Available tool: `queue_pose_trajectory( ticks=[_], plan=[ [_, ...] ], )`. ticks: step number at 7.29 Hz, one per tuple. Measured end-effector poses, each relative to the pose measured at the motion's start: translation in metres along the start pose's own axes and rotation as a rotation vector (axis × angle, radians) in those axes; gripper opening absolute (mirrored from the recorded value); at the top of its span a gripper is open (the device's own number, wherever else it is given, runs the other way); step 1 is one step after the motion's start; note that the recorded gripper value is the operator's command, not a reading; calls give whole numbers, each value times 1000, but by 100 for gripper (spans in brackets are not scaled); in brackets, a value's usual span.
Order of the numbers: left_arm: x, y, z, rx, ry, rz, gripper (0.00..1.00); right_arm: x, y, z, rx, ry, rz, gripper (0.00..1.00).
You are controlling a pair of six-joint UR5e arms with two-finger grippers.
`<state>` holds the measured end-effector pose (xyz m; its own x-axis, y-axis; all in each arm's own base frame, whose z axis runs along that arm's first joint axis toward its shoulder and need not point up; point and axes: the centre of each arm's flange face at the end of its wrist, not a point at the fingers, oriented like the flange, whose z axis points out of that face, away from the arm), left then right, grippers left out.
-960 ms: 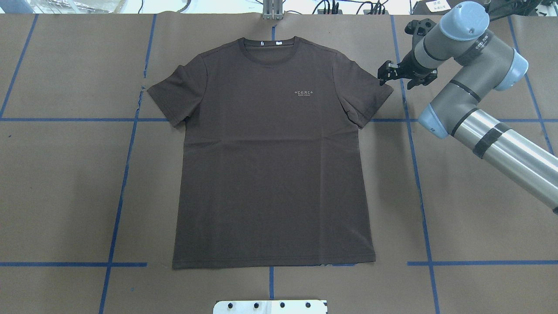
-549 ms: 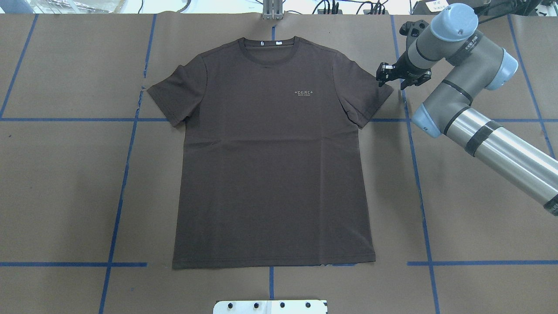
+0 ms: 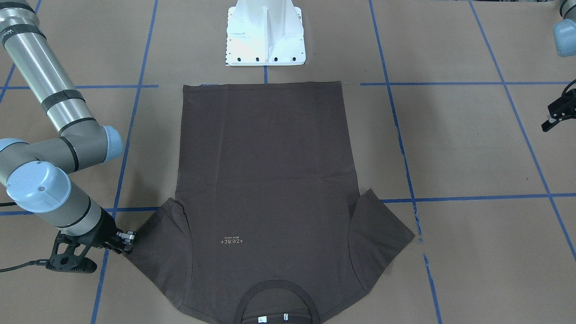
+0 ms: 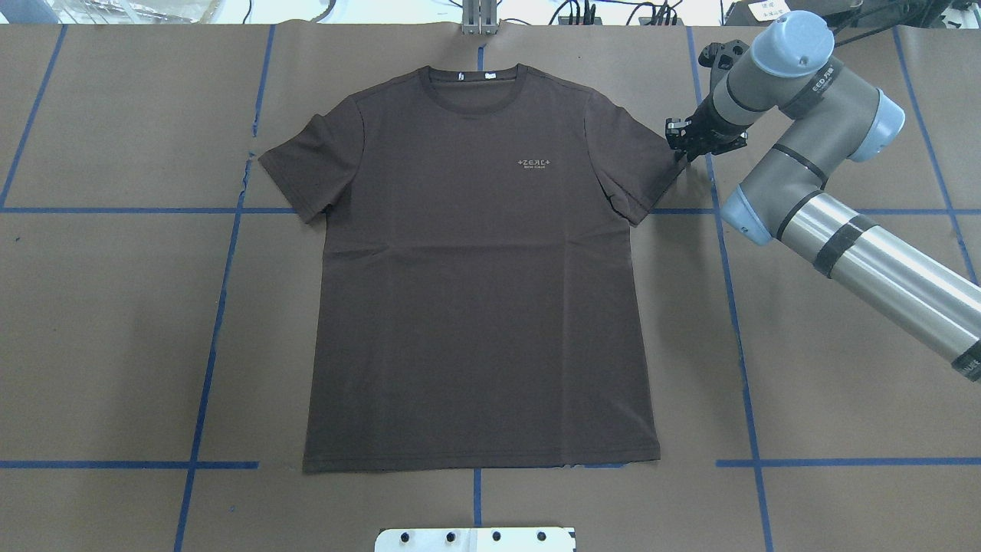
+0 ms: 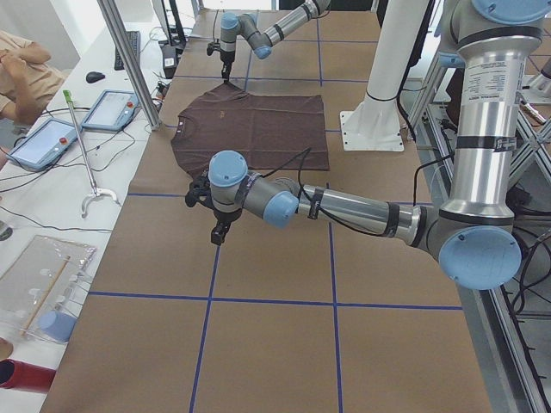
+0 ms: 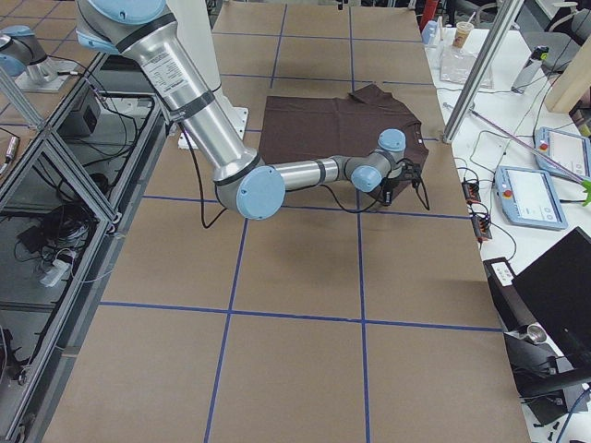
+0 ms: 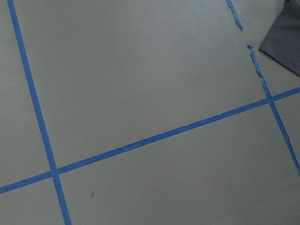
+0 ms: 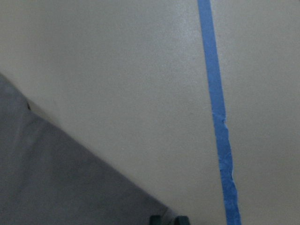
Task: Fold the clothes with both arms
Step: 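Move the right gripper toward the sleeve nearest it on the brown T-shirt, then grasp the sleeve with the right gripper while the left arm reaches toward the other sleeve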
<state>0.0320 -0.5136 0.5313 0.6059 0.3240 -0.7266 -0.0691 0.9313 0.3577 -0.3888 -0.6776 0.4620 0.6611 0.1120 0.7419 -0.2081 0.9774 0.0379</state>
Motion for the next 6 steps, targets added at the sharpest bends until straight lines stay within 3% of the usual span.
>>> queue_pose_trajectory(
  ticks=[2, 6],
  plan=[
    [0, 0, 0, 0, 0, 0, 100, -7, 0, 0, -1, -4, -1, 0],
    [1, 0, -1, 1, 0, 1, 100, -65, -7, -28, 26, -69, 25, 0]
  ],
)
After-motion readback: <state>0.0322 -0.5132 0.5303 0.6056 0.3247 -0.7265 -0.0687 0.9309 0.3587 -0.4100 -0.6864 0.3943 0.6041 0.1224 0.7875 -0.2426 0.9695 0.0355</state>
